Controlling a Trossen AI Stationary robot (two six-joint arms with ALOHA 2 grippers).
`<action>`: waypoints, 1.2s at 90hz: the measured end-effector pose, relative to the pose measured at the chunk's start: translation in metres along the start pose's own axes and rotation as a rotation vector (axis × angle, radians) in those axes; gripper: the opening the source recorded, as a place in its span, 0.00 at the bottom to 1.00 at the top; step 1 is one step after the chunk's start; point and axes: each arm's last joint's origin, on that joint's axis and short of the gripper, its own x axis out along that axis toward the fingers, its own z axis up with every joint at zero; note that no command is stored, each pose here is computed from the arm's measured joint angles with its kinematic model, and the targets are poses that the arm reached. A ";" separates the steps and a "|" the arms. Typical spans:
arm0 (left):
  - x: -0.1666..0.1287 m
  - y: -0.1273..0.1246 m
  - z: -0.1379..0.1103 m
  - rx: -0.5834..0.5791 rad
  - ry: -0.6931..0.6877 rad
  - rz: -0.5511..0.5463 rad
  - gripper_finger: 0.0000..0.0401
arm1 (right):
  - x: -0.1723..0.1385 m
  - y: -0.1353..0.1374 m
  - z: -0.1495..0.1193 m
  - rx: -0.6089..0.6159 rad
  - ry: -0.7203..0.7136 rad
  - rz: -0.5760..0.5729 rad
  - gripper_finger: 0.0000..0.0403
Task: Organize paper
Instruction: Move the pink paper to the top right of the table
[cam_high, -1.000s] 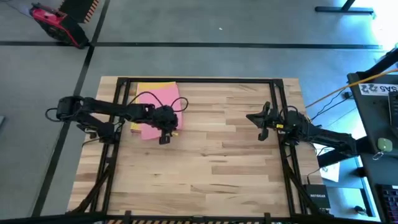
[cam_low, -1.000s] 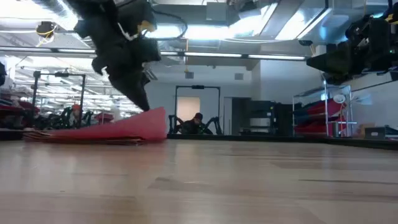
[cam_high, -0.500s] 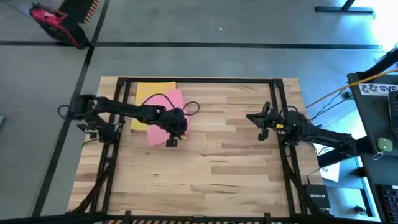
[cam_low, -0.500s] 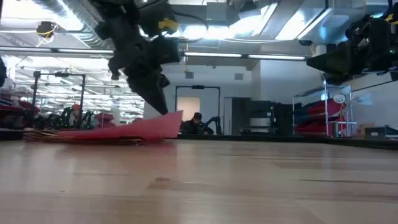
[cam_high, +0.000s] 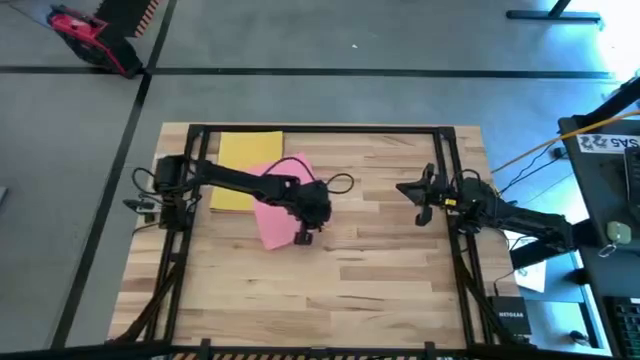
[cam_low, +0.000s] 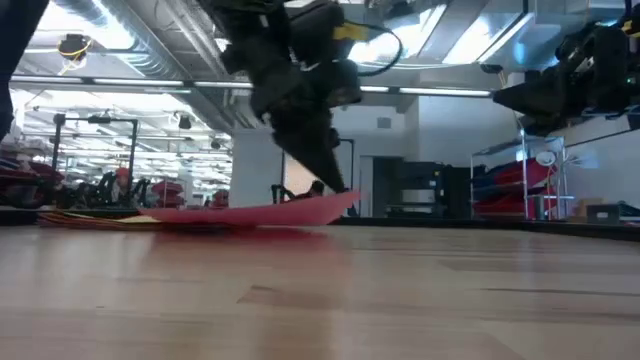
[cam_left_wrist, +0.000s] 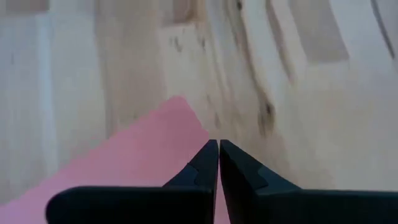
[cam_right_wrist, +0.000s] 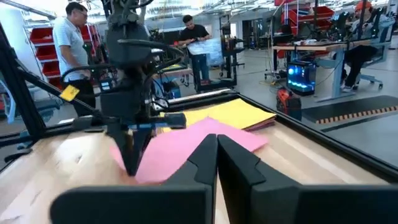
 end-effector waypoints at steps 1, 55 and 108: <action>0.001 0.000 0.002 0.000 -0.003 -0.001 0.00 | 0.000 0.000 0.000 0.000 -0.004 0.000 0.00; 0.035 0.019 0.078 -0.184 -0.158 -0.001 0.00 | -0.011 0.007 0.049 -0.004 -0.447 0.087 0.00; 0.004 0.074 0.020 -0.691 0.352 0.370 0.00 | -0.011 0.006 0.050 0.130 -0.408 0.058 0.00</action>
